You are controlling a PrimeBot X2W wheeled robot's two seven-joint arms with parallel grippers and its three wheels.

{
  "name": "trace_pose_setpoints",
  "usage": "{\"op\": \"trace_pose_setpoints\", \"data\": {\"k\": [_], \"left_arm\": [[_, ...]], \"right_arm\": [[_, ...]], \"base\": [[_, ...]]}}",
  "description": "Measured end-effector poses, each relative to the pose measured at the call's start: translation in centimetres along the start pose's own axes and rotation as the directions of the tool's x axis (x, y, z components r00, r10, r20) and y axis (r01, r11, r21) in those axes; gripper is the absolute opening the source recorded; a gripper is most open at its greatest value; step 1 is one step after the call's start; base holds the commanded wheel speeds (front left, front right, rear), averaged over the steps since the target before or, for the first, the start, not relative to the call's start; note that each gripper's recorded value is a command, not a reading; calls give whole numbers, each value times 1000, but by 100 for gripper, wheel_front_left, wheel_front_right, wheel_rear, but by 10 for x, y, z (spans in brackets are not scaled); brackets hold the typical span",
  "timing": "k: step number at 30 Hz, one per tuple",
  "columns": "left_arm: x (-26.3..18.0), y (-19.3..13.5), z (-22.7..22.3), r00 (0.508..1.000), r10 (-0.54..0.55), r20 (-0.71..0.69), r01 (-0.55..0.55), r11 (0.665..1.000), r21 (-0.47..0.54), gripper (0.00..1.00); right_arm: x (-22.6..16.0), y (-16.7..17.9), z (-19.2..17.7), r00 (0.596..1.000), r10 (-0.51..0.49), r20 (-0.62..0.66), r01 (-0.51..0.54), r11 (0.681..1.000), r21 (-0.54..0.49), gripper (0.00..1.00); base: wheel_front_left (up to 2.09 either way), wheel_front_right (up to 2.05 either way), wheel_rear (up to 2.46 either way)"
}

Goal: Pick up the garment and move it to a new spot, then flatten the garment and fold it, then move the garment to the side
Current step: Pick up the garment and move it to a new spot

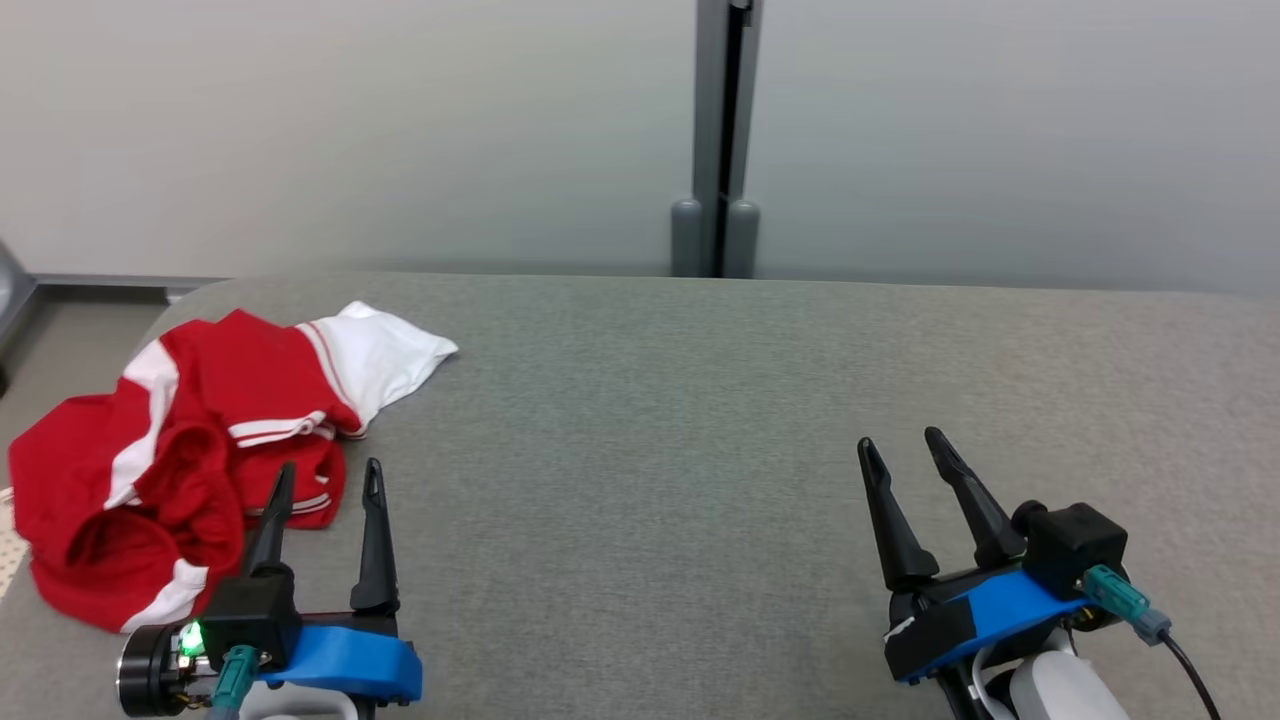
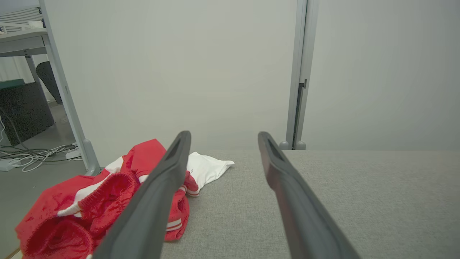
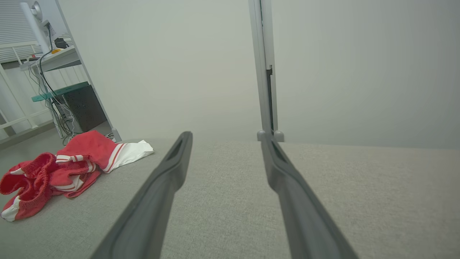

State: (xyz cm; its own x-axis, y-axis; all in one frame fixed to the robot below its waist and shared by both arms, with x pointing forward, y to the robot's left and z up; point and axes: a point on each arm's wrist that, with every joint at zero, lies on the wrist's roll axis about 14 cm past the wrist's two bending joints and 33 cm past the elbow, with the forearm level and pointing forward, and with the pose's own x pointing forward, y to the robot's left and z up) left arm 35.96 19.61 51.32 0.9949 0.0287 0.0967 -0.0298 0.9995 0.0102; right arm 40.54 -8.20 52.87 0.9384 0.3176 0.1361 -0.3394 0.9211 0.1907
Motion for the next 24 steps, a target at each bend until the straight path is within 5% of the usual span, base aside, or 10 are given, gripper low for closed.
{"op": "trace_pose_setpoints", "data": {"k": [24], "left_arm": [[-82, 110, -13, 933, 354, -60, -354, 935, 10, 100]], "right_arm": [[34, 132, -34, 927, 369, -71, -361, 927, 104, 100]], "base": [[0, 0, 0]]}}
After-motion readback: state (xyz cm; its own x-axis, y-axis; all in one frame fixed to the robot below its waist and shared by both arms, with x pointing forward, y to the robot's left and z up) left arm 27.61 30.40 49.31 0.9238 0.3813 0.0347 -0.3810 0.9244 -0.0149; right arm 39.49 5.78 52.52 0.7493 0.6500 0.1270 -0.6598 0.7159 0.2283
